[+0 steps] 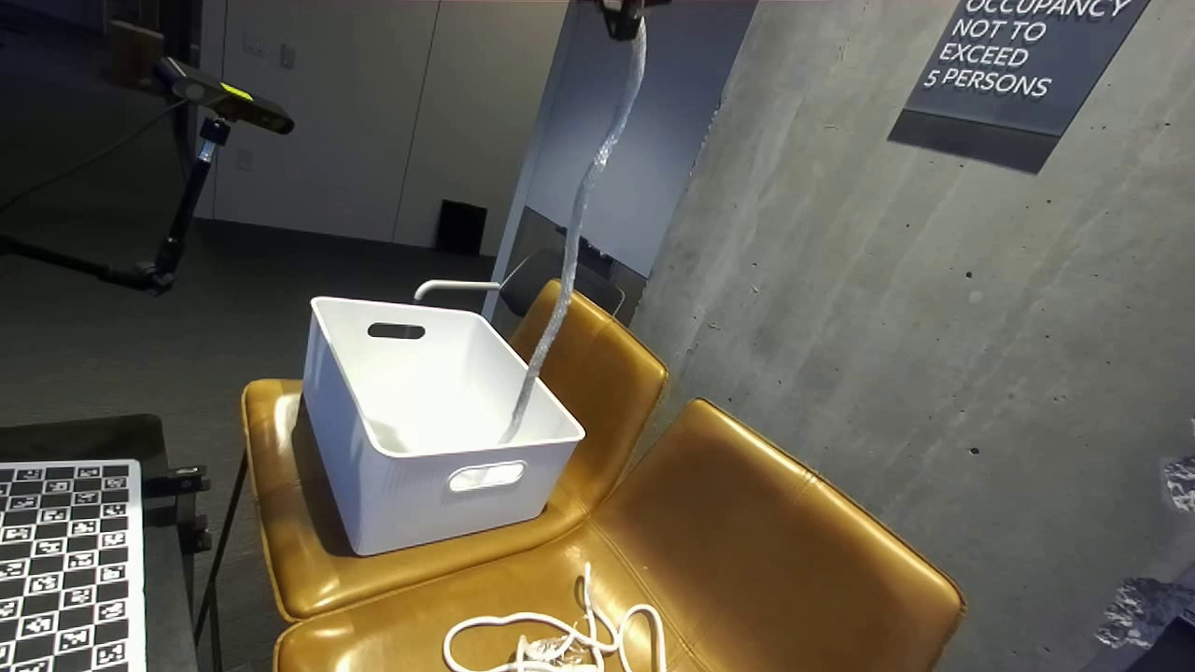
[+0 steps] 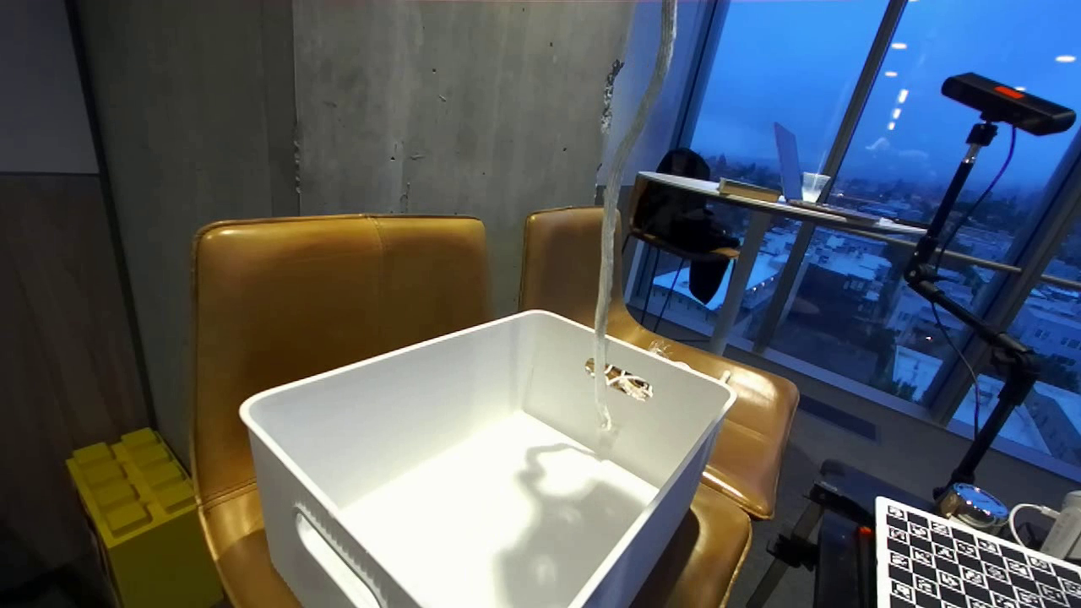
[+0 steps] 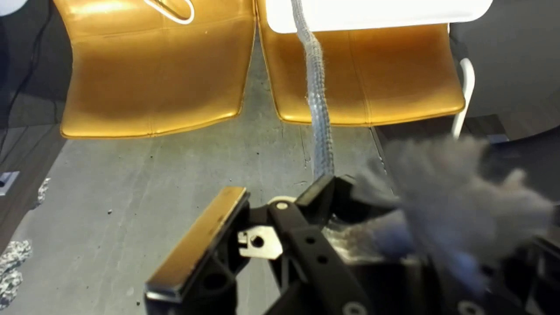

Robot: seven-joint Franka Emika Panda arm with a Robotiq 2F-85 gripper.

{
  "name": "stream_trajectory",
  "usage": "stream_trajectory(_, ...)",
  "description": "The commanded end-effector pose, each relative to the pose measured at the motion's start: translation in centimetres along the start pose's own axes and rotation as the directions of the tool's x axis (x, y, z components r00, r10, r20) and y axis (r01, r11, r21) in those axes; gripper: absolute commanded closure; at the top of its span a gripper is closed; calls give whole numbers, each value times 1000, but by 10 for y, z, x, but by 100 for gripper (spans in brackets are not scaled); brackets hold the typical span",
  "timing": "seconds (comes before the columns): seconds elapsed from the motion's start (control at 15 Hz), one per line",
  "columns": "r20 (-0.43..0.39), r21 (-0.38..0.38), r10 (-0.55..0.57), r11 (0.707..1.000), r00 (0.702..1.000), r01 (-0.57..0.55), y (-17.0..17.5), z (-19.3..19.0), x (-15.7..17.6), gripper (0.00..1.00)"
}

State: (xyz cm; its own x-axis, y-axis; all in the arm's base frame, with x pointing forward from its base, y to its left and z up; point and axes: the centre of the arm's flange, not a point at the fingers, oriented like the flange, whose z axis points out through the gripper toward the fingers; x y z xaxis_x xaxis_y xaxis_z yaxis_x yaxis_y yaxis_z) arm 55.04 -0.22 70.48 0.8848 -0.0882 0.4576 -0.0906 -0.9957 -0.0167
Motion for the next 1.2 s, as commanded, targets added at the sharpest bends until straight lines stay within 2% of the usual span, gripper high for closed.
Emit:
stream_trajectory(0.0,35,-11,-16,1000,999,17,3,33,-32,98)
stream_trajectory(0.27,73,-18,-39,999,997,41,-3,66,-55,98)
stream_trajectory(0.47,68,-1,-69,998,995,69,-10,81,-65,98)
stream_trajectory(0.67,57,14,-98,995,994,97,-28,87,-77,98)
stream_trajectory(0.87,80,22,-129,992,988,128,-49,91,-99,96)
stream_trajectory(0.93,87,21,-142,990,986,140,-51,95,-107,66)
stream_trajectory(1.0,90,14,-152,988,984,151,-50,101,-114,64)
stream_trajectory(1.13,105,2,-152,988,983,153,-36,116,-123,50)
